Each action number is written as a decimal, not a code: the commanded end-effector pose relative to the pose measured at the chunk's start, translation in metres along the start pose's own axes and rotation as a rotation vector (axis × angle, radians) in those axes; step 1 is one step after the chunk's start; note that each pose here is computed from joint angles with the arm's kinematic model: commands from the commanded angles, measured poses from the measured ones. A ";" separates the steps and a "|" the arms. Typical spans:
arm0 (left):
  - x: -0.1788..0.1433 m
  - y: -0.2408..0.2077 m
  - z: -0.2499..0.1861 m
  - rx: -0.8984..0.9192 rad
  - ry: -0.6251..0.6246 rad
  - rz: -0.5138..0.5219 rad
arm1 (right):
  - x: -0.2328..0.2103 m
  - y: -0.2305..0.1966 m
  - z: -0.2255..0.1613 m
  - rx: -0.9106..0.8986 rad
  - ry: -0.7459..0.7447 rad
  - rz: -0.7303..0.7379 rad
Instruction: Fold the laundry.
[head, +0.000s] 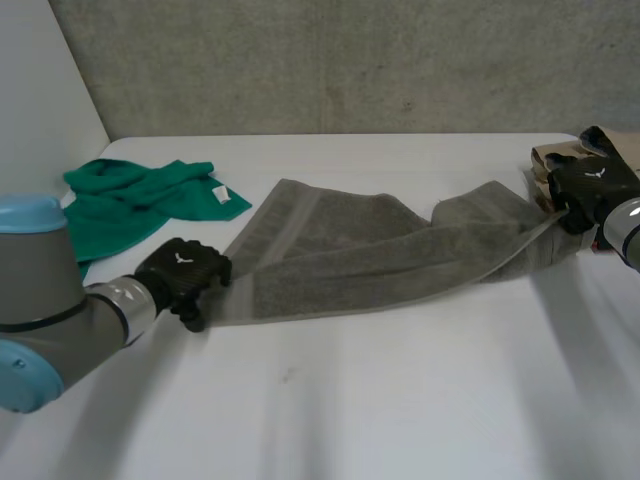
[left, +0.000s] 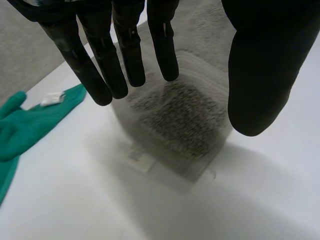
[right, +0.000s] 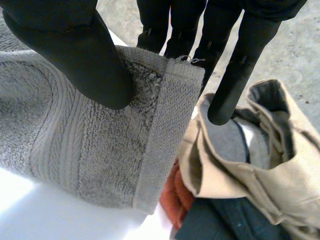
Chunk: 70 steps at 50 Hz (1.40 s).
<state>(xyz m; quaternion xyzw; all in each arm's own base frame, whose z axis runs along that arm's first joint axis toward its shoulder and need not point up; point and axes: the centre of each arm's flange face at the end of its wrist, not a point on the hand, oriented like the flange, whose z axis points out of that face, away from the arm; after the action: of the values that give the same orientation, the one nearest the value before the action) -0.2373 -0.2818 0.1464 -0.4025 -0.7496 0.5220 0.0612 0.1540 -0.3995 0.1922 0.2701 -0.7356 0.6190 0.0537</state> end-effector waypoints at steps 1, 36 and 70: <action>0.020 -0.001 0.012 -0.010 0.014 0.031 | -0.002 0.004 -0.002 -0.007 -0.001 0.028; 0.015 -0.011 0.077 0.015 -0.177 0.249 | 0.007 0.024 -0.013 -0.030 -0.016 0.051; -0.106 -0.202 -0.156 0.538 -0.477 -0.079 | 0.084 -0.161 -0.133 0.355 0.193 -0.055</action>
<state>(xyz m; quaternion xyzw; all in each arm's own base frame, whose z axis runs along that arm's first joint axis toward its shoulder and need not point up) -0.1967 -0.2522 0.4169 -0.2322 -0.5722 0.7864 -0.0177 0.1216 -0.3155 0.3886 0.2448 -0.6034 0.7489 0.1229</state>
